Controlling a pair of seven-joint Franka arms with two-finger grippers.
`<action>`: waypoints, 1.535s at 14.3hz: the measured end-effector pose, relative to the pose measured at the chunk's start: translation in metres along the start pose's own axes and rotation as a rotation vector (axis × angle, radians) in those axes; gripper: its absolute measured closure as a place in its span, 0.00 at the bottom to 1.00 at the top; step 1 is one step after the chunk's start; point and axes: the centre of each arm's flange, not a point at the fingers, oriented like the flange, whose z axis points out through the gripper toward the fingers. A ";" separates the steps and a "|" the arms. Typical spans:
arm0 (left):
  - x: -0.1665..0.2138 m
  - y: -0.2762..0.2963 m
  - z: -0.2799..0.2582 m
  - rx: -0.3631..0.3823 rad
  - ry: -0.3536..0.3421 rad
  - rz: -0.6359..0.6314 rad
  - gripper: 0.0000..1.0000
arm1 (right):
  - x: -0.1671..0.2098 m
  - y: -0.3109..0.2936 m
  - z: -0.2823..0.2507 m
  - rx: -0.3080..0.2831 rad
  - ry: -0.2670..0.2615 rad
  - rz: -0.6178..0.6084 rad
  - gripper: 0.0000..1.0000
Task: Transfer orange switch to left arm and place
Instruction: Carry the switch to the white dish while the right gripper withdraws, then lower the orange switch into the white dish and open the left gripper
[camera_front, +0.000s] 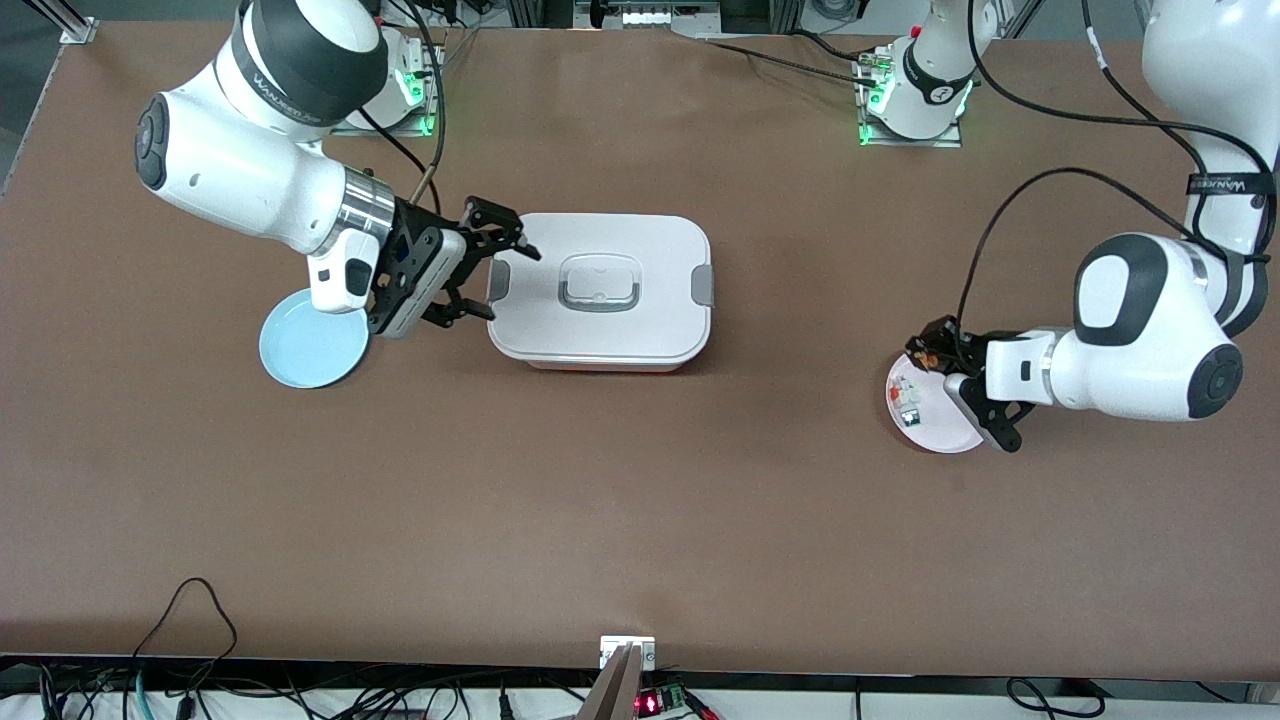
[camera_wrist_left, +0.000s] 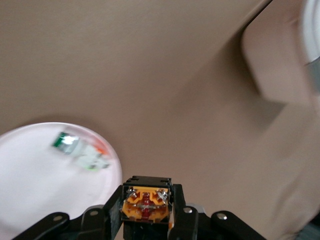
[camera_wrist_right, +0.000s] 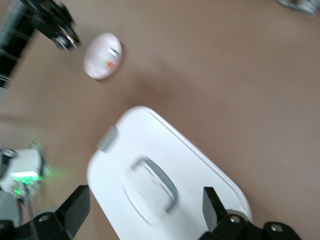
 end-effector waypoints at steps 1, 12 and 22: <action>-0.001 -0.010 0.007 0.047 -0.030 0.045 0.59 | -0.002 0.002 -0.003 -0.056 -0.037 0.021 0.00; -0.006 -0.079 0.078 0.349 -0.161 0.610 0.59 | -0.065 0.068 -0.131 -0.435 -0.222 0.419 0.00; -0.022 -0.073 0.096 0.354 -0.134 0.639 0.19 | -0.099 0.106 -0.191 -0.553 -0.166 0.645 0.00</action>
